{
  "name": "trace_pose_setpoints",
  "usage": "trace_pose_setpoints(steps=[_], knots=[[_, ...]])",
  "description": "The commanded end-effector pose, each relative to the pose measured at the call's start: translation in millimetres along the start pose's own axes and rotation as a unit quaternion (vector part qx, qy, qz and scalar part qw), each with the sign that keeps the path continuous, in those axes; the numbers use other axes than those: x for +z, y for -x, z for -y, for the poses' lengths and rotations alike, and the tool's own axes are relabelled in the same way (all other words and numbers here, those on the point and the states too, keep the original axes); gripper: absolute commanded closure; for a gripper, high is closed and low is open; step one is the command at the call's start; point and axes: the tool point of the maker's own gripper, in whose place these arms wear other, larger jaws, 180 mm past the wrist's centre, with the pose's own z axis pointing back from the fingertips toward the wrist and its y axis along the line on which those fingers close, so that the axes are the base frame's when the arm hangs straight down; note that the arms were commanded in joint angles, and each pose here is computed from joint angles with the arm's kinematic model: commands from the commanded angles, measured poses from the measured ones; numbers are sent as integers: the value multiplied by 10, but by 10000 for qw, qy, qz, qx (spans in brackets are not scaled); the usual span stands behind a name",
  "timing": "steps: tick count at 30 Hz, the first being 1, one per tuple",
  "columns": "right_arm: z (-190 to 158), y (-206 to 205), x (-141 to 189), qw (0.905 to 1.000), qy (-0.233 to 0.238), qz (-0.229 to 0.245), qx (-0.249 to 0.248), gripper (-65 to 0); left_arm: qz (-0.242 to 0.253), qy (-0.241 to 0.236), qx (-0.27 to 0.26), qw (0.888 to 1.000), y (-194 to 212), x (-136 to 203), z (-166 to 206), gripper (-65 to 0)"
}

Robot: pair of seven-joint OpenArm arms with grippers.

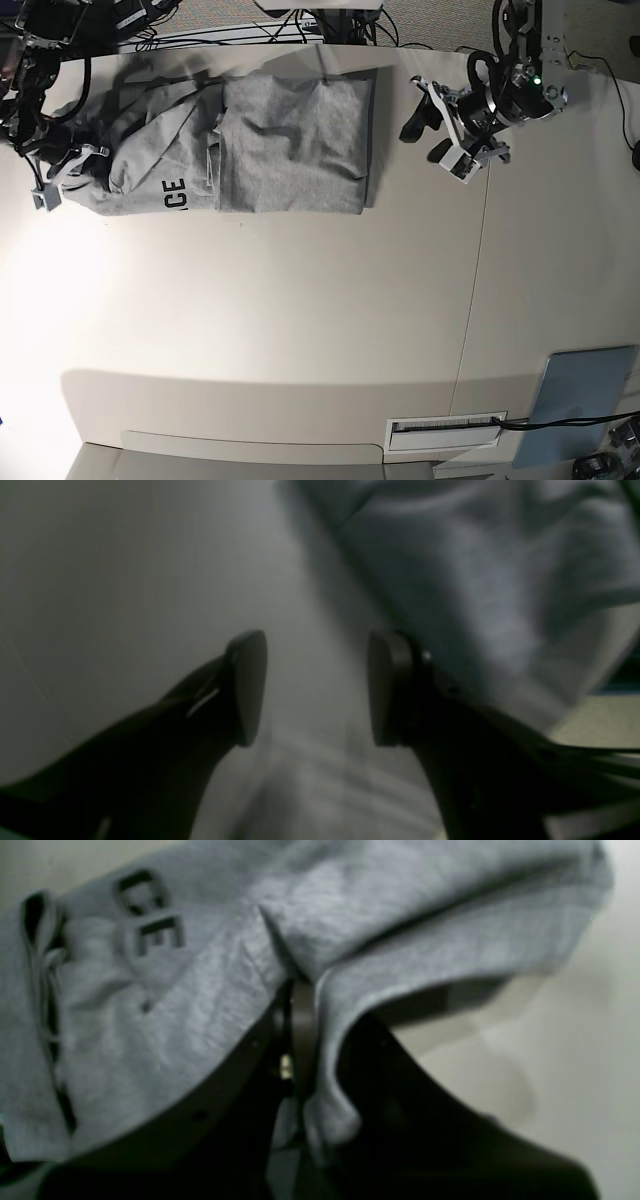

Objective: Fold the T-shirt properly
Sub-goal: 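Grasp the folded strip's ends with both grippers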

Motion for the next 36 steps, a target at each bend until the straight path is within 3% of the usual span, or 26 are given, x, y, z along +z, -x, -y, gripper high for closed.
trace_pose_setpoints(steps=[1, 9, 13, 18, 21, 25, 29, 33, 36], knots=[[-111, -229, 82, 9991, -82, 315, 256, 0, 166, 18, 26, 9999, -47, 4, -24, -307], [-1235, -363, 4, 9909, -583, 902, 817, 0, 198, 396, 321, 9985, 165, -169, 83, -307], [-1944, -201, -169, 9848, -920, 863, 1194, 0, 291, 563, 528, 9966, 160, -226, 187, -307], [-2690, -38, -351, 9772, -1253, 811, 1512, 0, 224, 914, 317, 9951, 117, -340, 442, -307], [-3061, 62, -418, 9720, -1430, 771, 1697, 0, 92, 864, 195, 9960, 101, -437, 512, -307], [-3310, 150, -467, 9720, -1366, 706, 1774, 0, 42, 842, 42, 9964, 57, -499, 546, -307], [-3537, 260, -453, 9664, -1592, 656, 1909, 0, 65, 811, 28, 9967, 29, -503, 520, -307], [-3499, 272, -478, 9647, -1324, 701, 2164, 0, 29, 780, -19, 9969, 45, -501, 503, -307], [-3493, 274, -479, 9649, -1314, 700, 2161, -131, -4, 759, -53, 9971, 64, -487, 474, -307]])
